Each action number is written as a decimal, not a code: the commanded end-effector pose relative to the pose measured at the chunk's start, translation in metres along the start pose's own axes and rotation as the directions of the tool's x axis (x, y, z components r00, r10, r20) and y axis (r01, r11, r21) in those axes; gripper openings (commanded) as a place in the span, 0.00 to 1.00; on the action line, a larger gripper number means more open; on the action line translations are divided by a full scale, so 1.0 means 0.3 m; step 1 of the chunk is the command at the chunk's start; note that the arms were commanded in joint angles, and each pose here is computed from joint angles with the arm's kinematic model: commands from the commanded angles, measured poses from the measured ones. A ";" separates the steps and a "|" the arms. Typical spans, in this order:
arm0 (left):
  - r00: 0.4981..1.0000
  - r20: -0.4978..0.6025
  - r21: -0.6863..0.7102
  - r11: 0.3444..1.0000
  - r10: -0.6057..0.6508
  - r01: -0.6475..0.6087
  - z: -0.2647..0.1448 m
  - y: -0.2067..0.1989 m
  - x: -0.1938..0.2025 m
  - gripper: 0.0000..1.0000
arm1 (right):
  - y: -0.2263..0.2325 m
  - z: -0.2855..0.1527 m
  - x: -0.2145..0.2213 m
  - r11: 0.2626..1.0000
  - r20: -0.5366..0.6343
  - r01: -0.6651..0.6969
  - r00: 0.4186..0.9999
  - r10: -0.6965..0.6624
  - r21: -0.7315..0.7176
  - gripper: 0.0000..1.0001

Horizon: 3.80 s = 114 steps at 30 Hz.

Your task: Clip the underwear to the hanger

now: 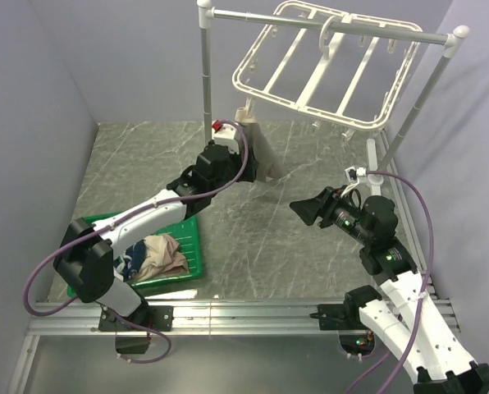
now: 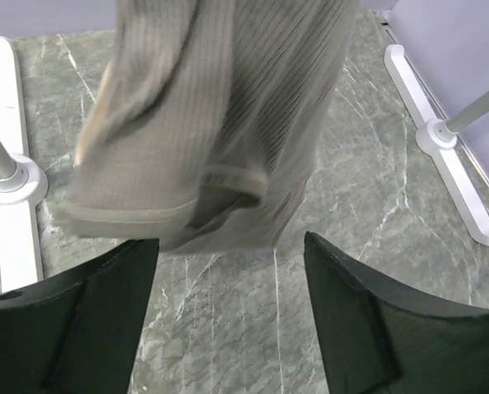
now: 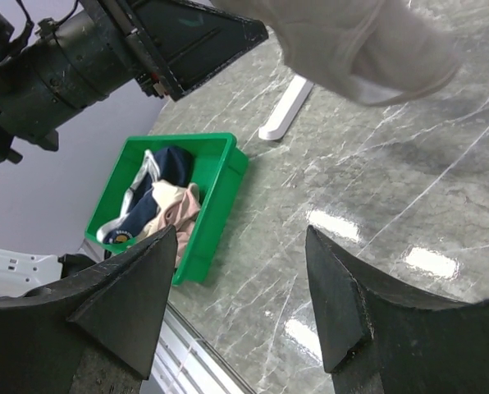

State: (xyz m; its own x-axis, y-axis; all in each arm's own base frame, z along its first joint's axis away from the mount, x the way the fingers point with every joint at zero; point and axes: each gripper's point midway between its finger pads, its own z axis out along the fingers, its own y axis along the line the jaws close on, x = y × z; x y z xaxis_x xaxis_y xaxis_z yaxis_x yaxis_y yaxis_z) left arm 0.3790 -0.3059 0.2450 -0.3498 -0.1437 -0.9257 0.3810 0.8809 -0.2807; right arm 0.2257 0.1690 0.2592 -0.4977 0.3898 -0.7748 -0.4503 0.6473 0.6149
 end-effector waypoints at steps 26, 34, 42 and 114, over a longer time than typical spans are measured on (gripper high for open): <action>0.982 0.036 0.032 0.983 -0.184 0.183 -0.042 -0.161 -0.076 0.99 | -0.127 0.121 -0.012 0.982 0.114 -0.175 0.979 0.166 0.075 0.77; 0.982 0.016 -0.118 0.975 -0.189 0.189 0.051 -0.083 -0.032 0.93 | -0.146 0.151 -0.013 0.975 0.124 -0.208 0.972 0.198 0.072 0.79; 0.974 -0.073 -0.188 0.962 -0.213 0.196 0.103 0.070 0.045 0.39 | -0.137 0.181 -0.030 0.981 0.110 -0.192 0.976 0.188 0.026 0.80; 0.986 -0.140 0.622 0.766 -0.094 0.162 -0.325 -0.236 -0.080 0.44 | -0.029 0.205 -0.204 0.856 -0.025 -0.448 0.889 0.457 -0.258 0.00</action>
State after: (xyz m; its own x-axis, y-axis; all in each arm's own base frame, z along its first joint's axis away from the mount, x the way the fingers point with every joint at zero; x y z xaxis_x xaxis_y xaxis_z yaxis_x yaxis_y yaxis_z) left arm 0.2801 -0.3331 0.2933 -0.5594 -0.1173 -0.8206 0.7507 0.3481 -0.5615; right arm 0.3186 0.1881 0.2573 -0.7289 0.6294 -0.2695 -0.2118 0.1671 0.9629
